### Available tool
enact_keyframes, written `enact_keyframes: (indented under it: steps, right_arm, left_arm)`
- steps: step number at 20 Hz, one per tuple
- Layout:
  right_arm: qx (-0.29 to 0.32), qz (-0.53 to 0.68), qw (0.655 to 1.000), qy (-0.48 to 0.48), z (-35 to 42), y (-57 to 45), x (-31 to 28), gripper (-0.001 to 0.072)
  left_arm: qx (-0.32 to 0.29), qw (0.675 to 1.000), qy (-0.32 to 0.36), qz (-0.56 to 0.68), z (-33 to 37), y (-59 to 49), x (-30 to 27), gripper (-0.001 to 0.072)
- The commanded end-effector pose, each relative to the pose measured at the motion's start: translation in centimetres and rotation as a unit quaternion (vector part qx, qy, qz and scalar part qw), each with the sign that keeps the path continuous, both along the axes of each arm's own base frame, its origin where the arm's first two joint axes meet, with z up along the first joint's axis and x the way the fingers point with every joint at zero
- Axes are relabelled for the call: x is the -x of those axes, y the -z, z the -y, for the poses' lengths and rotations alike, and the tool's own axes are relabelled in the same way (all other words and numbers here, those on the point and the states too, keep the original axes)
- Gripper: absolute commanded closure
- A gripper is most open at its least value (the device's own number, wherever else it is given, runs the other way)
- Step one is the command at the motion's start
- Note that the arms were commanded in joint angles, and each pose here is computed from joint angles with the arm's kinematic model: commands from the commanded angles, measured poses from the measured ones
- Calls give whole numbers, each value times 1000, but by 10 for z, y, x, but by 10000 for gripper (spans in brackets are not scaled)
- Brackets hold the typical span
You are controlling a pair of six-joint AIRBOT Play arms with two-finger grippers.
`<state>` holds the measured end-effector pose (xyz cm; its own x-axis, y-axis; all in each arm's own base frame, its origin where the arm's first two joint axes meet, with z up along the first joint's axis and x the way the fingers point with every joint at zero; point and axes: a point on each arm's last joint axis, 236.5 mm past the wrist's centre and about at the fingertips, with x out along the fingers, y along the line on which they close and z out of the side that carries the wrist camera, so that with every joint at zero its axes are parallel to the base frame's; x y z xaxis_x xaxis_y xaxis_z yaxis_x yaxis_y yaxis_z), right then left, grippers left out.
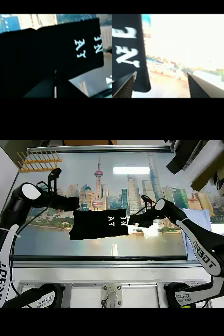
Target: Fold the clothes and pants, and hang the long-sleeved shirts on hangers.
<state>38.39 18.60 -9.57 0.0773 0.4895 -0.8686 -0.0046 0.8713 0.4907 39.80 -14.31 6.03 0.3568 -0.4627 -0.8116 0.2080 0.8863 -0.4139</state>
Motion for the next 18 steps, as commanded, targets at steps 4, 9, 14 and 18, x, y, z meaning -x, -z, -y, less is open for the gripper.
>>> enact_keyframes:
  steps: [4,9,14,18]
  right_arm:
    - [-179,15,983,32,-74,4,-27,-7]
    - [-209,20,978,-12,-143,1,-28,144]
    - [-203,94,973,-58,-146,-33,-45,703]
    - [-73,152,986,15,-23,-86,-86,702]
  left_arm:
    - [-1,999,37,6,32,9,19,698]
    - [1,999,39,15,37,7,17,698]
    - [-1,999,38,12,35,8,18,698]
    - [-1,999,38,12,35,8,18,698]
